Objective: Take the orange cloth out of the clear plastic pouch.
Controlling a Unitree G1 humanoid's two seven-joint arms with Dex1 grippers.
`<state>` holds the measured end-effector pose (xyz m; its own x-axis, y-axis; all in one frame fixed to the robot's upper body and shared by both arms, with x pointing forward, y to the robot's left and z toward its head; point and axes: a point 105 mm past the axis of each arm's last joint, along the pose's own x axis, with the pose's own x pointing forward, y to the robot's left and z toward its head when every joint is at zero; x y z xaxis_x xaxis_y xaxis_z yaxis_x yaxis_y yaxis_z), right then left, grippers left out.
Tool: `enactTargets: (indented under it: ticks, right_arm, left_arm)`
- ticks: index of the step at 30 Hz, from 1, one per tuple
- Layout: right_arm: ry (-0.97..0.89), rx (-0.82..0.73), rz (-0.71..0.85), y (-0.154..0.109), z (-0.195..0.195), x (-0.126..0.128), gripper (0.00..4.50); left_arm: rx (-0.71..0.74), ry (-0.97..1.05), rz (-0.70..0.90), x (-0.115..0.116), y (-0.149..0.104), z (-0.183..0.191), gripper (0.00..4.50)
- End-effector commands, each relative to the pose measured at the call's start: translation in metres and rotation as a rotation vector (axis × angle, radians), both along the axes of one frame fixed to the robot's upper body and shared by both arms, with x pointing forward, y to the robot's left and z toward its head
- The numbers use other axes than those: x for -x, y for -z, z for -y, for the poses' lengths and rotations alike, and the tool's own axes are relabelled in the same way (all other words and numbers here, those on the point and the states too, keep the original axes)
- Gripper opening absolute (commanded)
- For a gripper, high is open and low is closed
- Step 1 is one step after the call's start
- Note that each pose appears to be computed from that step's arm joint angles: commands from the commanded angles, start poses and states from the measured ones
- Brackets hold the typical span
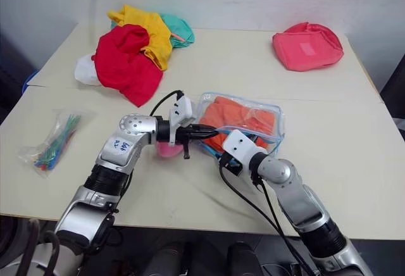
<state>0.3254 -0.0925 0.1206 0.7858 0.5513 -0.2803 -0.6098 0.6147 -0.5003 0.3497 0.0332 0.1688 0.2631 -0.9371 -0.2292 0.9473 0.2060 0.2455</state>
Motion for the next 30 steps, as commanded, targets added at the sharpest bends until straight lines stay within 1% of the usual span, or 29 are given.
enactTargets:
  ticks: [1, 3, 6, 7, 9, 13, 15, 16, 17, 18, 24, 27, 30]
  right_arm:
    - [0.044, -0.037, 0.005, -0.003, 0.003, -0.006, 4.5]
    - [0.061, -0.091, -0.018, -0.003, 0.002, -0.007, 4.5]
    - [0.069, -0.224, -0.091, -0.003, 0.0, -0.005, 4.5]
    - [0.071, -0.253, -0.113, -0.002, 0.001, -0.005, 4.32]
    - [0.069, -0.272, -0.127, -0.002, 0.003, -0.004, 3.9]
    - [0.058, -0.26, -0.14, 0.0, 0.008, -0.003, 2.67]
    - [0.041, -0.167, -0.11, 0.003, 0.012, -0.004, 2.04]
    - [0.031, -0.126, -0.095, 0.004, 0.013, -0.004, 1.65]
    - [0.017, -0.09, -0.082, 0.005, 0.013, -0.004, 1.39]
    - [0.008, -0.077, -0.078, 0.005, 0.012, -0.004, 1.04]
    - [-0.039, -0.074, -0.048, 0.0, 0.002, -0.002, 1.04]
    - [-0.066, -0.042, -0.029, -0.001, 0.0, -0.001, 1.04]
    - [-0.055, -0.077, -0.026, -0.005, 0.0, -0.002, 1.04]
  left_arm:
    - [0.037, 0.029, 0.039, 0.006, -0.011, 0.006, 0.06]
    - [0.038, 0.027, 0.036, 0.006, -0.011, 0.006, 0.06]
    - [0.036, 0.024, 0.029, 0.006, -0.009, 0.005, 0.06]
    - [0.036, 0.023, 0.028, 0.006, -0.009, 0.005, 0.02]
    - [0.035, 0.021, 0.027, 0.006, -0.008, 0.005, 0.0]
    - [0.034, 0.019, 0.024, 0.006, -0.007, 0.004, 0.0]
    - [0.037, 0.017, 0.024, 0.006, -0.008, 0.004, 0.0]
    - [0.038, 0.016, 0.024, 0.006, -0.008, 0.004, 0.0]
    - [0.039, 0.016, 0.025, 0.006, -0.008, 0.004, 0.0]
    - [0.04, 0.016, 0.025, 0.006, -0.009, 0.004, 0.0]
    - [0.043, 0.013, 0.024, 0.006, -0.009, 0.003, 0.0]
    - [0.043, 0.011, 0.025, 0.006, -0.009, 0.002, 0.0]
    - [0.045, 0.008, 0.026, 0.006, -0.009, 0.002, 0.0]
